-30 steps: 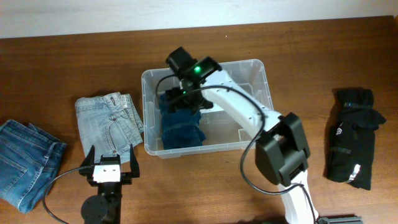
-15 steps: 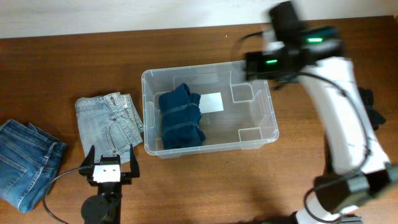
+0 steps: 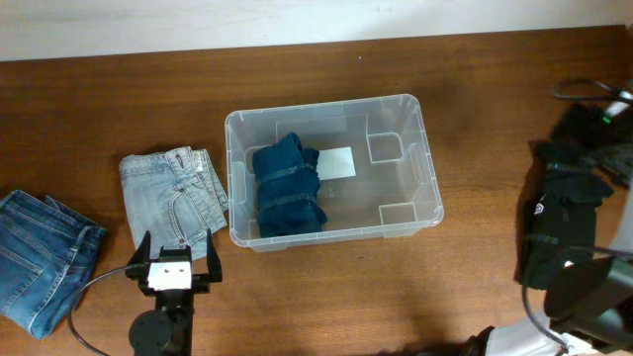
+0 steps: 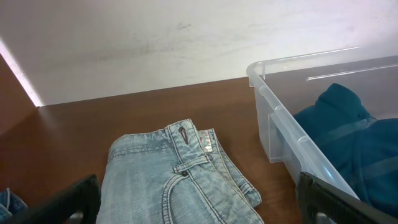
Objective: Pack container
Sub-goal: 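Open the right gripper and withdraw it to the right, then lower the right gripper onto the black garment and grasp it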
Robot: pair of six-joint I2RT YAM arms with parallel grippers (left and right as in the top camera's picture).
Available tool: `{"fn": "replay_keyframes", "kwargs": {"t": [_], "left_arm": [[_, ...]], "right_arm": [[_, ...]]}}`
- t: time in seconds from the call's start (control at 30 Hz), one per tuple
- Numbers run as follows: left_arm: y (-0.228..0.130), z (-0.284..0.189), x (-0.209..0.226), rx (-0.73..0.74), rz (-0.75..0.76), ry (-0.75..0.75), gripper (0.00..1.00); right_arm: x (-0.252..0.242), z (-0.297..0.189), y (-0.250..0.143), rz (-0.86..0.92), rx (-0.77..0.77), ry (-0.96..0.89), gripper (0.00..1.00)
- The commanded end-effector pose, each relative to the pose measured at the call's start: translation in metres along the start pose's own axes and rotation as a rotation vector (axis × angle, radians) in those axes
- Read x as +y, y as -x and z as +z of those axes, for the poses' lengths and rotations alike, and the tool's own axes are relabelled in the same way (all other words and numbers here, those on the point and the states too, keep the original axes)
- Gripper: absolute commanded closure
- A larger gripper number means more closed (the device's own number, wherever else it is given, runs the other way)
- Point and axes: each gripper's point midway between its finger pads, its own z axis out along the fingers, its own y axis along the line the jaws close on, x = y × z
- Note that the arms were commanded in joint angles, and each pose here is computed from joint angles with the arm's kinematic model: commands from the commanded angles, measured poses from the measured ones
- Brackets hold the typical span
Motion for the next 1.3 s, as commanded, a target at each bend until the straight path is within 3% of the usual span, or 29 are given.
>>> {"fn": "replay_keyframes", "kwargs": {"t": [0.0, 0.13, 0.37, 0.67, 1.07, 1.27], "left_arm": [[0.0, 0.0, 0.0, -0.006, 0.012, -0.004, 0.0], [0.0, 0.0, 0.0, -0.006, 0.012, -0.004, 0.0], [0.0, 0.0, 0.0, -0.006, 0.012, -0.004, 0.01], [0.0, 0.0, 0.0, -0.006, 0.012, -0.004, 0.01], [0.0, 0.0, 0.0, -0.006, 0.012, -0.004, 0.01], [0.0, 0.0, 0.0, -0.006, 0.012, -0.004, 0.01]], "right_arm": [[-0.04, 0.026, -0.006, 0.147, 0.07, -0.049, 0.01], [-0.074, 0.061, -0.021, 0.31, 0.151, -0.026, 0.01], [-0.079, 0.142, -0.067, 0.465, 0.275, 0.186, 0.01], [-0.027, 0.175, -0.104, 0.32, 0.331, 0.375, 0.01], [0.055, 0.164, -0.124, 0.007, 0.364, 0.426, 0.01], [0.068, 0.139, -0.114, -0.044, 0.338, 0.431, 0.0]]}}
